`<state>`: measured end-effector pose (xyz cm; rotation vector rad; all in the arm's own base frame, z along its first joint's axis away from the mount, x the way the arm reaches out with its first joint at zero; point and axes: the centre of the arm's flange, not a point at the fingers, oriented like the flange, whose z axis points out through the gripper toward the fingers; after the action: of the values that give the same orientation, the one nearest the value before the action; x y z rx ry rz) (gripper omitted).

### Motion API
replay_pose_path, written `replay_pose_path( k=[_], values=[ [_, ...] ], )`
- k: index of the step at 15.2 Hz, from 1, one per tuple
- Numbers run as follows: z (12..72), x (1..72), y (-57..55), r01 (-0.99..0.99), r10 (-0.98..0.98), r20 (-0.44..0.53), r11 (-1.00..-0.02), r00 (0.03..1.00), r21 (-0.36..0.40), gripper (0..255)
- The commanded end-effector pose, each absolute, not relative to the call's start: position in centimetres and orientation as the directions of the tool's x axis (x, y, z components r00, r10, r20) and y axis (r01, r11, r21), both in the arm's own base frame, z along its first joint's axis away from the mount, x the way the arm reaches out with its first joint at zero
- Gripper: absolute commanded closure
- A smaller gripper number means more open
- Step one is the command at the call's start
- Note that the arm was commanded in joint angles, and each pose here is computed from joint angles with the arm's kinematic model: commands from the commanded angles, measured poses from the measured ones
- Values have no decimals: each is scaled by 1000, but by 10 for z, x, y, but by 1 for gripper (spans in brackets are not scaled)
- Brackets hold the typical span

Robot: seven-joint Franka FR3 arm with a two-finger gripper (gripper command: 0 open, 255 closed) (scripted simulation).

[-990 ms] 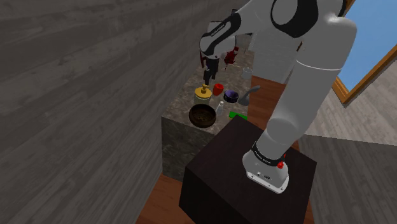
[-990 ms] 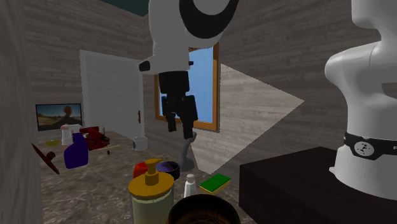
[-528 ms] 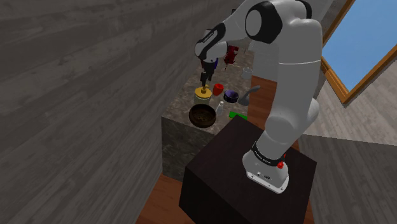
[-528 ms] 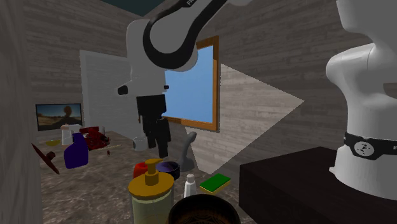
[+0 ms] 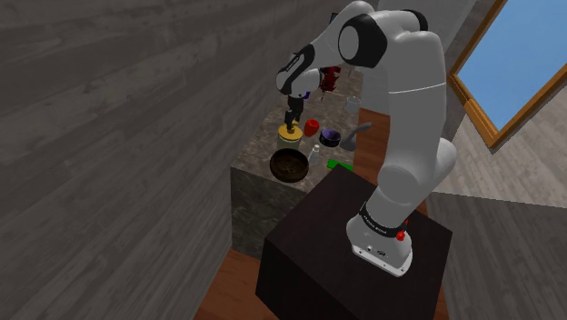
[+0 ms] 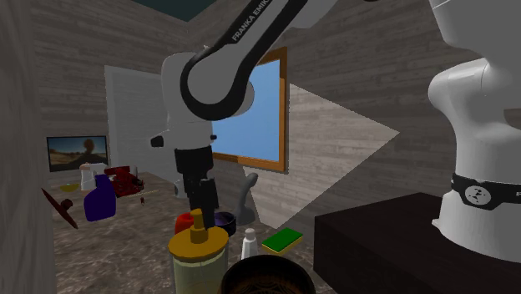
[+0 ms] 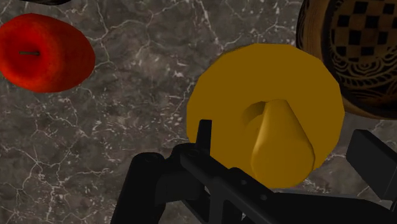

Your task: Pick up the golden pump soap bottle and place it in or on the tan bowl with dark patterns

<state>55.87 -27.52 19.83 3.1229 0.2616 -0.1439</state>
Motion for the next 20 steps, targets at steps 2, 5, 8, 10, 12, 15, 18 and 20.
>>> replay_pose_path(
  k=[2,5,8,10,12,15,18,20],
  values=[
    [190,558,-276,166,166,-91,-986,982,-3,0],
    [190,558,-276,166,166,-91,-986,982,-3,0],
    [190,558,-276,166,166,-91,-986,982,-3,0],
    [190,558,-276,166,166,-91,-986,982,-3,255],
    [190,558,-276,166,166,-91,-986,982,-3,255],
    [190,558,-276,166,166,-91,-986,982,-3,255],
    [190,558,-276,166,166,-91,-986,982,-3,255],
    [201,558,-276,166,166,-91,-986,982,-3,255]
  ],
)
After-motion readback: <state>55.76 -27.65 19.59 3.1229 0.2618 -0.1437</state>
